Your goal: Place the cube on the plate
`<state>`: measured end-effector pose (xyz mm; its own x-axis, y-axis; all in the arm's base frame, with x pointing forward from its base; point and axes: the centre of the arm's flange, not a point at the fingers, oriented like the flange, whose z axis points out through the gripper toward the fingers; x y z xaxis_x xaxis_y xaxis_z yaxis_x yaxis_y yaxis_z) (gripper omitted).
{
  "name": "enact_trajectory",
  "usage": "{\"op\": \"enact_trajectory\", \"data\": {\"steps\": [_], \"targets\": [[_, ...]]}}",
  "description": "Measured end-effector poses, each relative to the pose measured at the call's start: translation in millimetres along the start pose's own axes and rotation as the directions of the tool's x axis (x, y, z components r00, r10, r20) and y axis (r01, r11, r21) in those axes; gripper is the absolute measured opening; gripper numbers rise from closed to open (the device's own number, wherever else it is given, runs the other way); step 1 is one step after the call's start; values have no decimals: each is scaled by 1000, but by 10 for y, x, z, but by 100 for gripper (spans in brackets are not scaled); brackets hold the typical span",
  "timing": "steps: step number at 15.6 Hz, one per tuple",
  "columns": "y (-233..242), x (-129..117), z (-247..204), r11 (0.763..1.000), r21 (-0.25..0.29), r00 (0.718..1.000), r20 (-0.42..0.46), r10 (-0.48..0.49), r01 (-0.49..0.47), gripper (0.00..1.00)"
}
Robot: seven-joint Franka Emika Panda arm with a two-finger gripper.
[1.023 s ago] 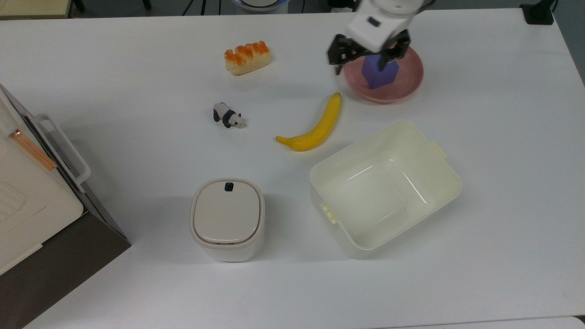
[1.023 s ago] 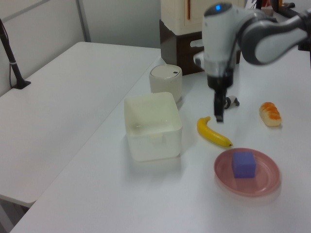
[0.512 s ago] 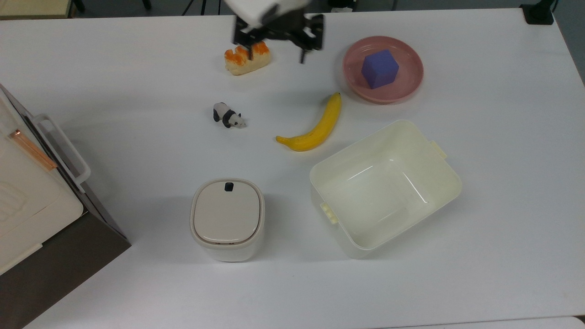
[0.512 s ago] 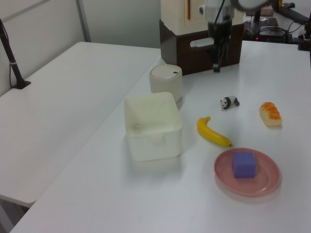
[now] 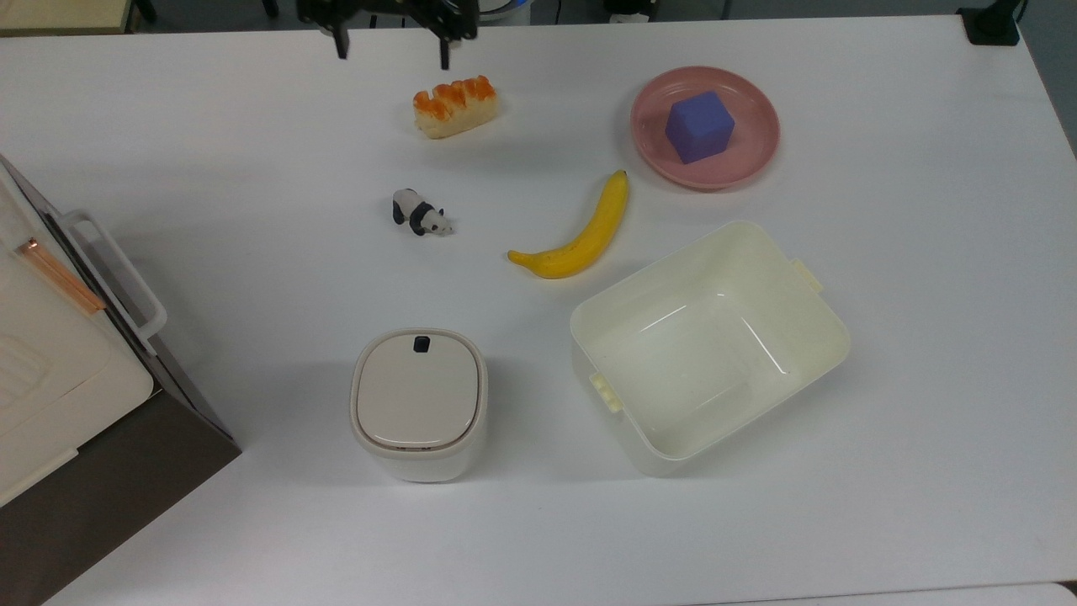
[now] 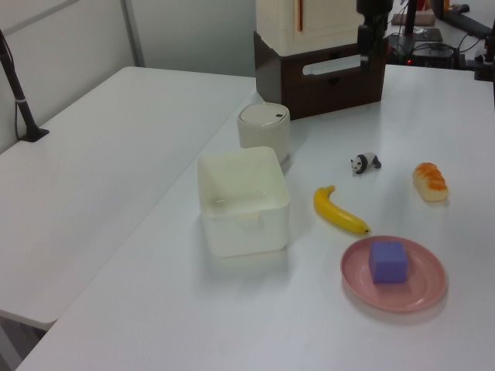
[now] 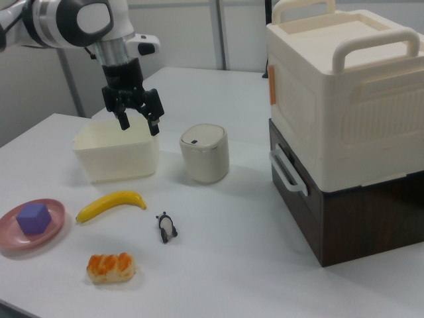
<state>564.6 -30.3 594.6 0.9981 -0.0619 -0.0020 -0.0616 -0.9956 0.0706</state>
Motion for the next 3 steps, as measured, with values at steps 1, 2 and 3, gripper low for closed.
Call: {"op": "enact_trajectory", "data": {"steps": [1, 2, 3], "targets": [[45, -17, -35, 1000, 1, 1000, -6, 7, -7, 100], [73, -27, -53, 1000, 1, 1000, -9, 12, -12, 100], [85, -32, -62, 1000, 1, 1000, -11, 14, -14, 100]]}}
